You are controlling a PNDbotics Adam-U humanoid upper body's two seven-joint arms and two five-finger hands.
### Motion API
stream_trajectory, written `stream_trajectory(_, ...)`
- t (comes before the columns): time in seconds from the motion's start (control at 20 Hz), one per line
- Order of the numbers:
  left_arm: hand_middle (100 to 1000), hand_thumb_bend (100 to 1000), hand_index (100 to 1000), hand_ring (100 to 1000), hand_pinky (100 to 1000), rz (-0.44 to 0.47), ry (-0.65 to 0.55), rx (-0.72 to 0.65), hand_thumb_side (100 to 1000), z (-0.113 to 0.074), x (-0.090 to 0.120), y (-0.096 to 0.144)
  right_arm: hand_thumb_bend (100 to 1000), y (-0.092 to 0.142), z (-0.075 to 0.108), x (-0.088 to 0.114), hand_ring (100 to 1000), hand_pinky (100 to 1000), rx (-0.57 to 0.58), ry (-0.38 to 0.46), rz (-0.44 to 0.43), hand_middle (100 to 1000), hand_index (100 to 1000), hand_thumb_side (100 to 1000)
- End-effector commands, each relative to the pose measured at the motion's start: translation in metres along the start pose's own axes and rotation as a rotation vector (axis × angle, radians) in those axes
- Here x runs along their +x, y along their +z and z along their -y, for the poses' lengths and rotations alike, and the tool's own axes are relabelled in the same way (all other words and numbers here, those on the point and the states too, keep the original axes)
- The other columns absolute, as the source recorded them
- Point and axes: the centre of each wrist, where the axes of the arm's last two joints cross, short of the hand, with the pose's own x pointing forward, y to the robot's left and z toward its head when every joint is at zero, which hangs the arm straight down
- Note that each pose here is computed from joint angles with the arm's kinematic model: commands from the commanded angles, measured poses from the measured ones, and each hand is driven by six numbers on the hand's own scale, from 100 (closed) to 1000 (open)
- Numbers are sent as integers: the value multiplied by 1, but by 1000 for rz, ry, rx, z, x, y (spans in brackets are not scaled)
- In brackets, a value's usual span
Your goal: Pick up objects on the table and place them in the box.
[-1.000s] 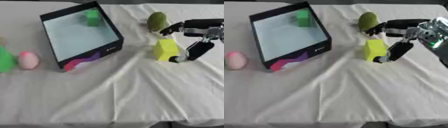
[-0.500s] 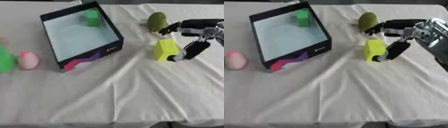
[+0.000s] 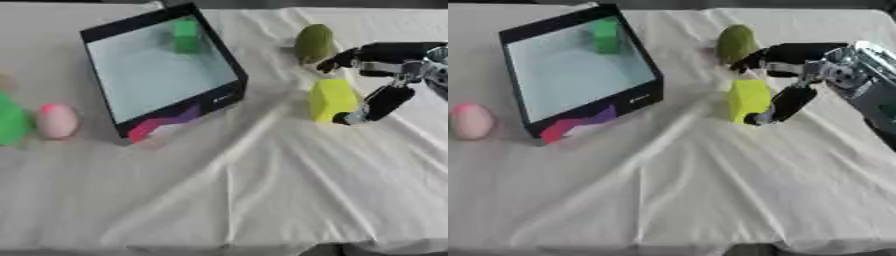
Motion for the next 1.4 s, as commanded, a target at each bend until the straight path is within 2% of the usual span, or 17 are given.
stream_trajectory(0.05, 763, 100, 755, 839, 784, 30, -20, -13, 785, -3, 9, -4, 446, 3, 7, -7, 937, 991, -7, 23, -30, 887, 1000, 401)
stream_trajectory(0.55, 764, 100, 754, 841, 783, 28, -21, -19, 787, -2, 9, -4, 447, 0, 5, -16, 933, 988, -46, 11, -60, 883, 998, 408)
stream_trajectory(1.05, 764, 100, 754, 843, 784, 32, -18, -22, 787, -1, 9, -4, 446, -9, -5, -38, 930, 983, 15, -9, -96, 874, 975, 392)
stream_trajectory(1.4, 765, 100, 754, 844, 784, 31, -19, -30, 787, 0, 9, -4, 447, -14, -6, -43, 920, 976, 21, -26, -98, 856, 949, 372)
